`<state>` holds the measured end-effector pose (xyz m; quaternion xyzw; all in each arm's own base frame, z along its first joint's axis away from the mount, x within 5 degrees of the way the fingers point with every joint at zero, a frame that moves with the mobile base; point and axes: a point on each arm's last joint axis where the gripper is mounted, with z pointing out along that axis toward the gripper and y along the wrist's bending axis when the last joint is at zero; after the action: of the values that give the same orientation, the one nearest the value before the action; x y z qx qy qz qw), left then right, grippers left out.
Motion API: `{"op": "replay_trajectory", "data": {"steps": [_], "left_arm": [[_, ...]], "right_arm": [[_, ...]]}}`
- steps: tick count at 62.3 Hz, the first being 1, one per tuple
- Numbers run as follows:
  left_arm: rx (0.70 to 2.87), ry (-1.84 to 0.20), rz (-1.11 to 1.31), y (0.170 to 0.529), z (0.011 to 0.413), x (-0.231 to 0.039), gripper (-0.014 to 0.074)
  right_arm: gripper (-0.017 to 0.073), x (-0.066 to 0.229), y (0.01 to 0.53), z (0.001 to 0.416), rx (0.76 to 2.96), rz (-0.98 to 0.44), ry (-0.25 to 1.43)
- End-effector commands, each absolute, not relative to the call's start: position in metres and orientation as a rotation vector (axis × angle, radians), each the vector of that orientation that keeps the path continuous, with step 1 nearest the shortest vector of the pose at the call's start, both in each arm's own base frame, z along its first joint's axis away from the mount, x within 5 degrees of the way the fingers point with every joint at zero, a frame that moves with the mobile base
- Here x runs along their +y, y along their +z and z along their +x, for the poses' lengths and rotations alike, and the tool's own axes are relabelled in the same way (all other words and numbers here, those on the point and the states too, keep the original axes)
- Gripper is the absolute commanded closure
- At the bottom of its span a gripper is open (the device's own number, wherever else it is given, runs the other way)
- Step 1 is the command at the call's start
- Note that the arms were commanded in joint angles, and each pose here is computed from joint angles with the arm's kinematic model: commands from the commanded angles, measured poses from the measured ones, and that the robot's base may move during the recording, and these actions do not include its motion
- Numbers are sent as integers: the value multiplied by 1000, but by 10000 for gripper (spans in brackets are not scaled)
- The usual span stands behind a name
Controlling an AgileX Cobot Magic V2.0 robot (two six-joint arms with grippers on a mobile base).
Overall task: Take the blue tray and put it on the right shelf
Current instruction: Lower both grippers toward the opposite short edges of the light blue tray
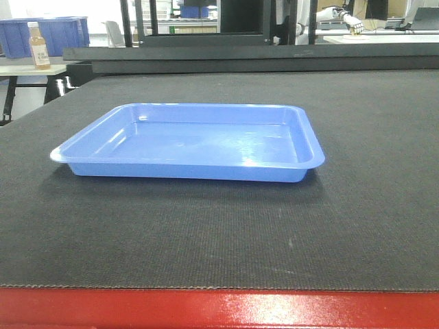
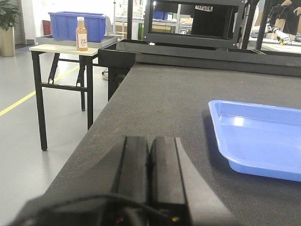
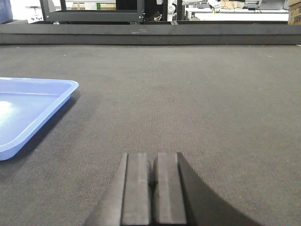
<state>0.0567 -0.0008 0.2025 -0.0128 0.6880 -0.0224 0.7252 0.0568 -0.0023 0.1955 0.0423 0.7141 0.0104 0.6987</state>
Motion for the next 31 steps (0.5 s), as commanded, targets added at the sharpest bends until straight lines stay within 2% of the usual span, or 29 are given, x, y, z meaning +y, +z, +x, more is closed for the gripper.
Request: {"op": "replay_trajectory", "data": {"steps": [1, 31], "left_arm": [[1441, -47, -40, 202, 56, 0, 642], [1435, -49, -43, 202, 56, 0, 642]], "right_arm": [[502, -3, 213, 54, 1456, 81, 15], [502, -3, 214, 53, 1445, 81, 14]]}}
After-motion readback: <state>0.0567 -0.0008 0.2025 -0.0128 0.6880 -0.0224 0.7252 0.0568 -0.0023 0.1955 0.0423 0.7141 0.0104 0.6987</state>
